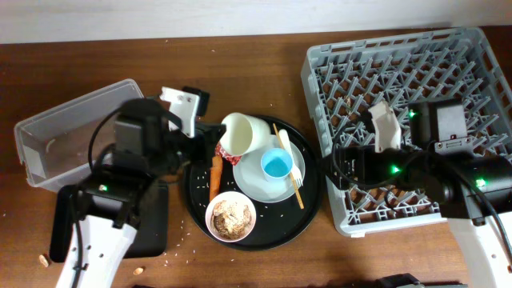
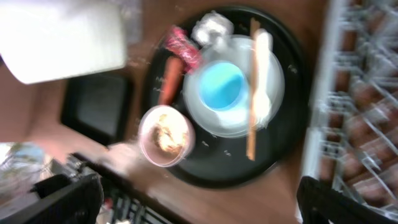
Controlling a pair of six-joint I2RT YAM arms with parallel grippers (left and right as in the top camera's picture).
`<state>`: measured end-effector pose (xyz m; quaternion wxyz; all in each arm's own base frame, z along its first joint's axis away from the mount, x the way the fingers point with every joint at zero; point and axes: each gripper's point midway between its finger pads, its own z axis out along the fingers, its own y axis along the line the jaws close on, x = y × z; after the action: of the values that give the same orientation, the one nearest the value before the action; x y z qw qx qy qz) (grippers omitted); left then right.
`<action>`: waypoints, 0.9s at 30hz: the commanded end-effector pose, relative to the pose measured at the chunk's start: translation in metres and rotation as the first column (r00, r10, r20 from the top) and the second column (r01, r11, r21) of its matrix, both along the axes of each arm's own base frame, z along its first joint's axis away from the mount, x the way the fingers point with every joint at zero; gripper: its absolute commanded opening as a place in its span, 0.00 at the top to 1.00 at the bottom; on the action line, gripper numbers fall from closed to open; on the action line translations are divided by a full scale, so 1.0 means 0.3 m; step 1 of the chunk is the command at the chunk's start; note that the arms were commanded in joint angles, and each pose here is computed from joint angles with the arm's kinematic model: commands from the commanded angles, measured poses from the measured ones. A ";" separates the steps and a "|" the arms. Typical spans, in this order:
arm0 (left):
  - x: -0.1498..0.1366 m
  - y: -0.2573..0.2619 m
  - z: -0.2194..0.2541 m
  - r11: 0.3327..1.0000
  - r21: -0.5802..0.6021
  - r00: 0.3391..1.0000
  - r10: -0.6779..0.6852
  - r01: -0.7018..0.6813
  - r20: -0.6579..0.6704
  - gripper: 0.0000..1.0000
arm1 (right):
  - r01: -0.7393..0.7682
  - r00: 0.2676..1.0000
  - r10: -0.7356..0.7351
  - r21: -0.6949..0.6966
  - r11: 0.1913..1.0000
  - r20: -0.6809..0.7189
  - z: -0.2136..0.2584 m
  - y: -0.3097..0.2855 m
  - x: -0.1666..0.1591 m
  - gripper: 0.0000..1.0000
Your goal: Sort waste into correct bins and load items into the dishwasher rack
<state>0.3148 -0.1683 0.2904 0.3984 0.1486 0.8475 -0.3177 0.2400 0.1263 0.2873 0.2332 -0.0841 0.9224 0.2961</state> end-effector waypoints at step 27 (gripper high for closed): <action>-0.295 -0.108 0.387 0.642 -0.220 0.661 -0.601 0.734 0.449 0.06 | -0.401 0.854 0.275 0.224 0.888 0.441 0.329 0.177 -0.071 0.48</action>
<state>0.2301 -0.2003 0.4020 0.4057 0.4187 0.5756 -0.5734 0.2061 0.2032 0.3859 0.3458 -0.3147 0.7424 0.4798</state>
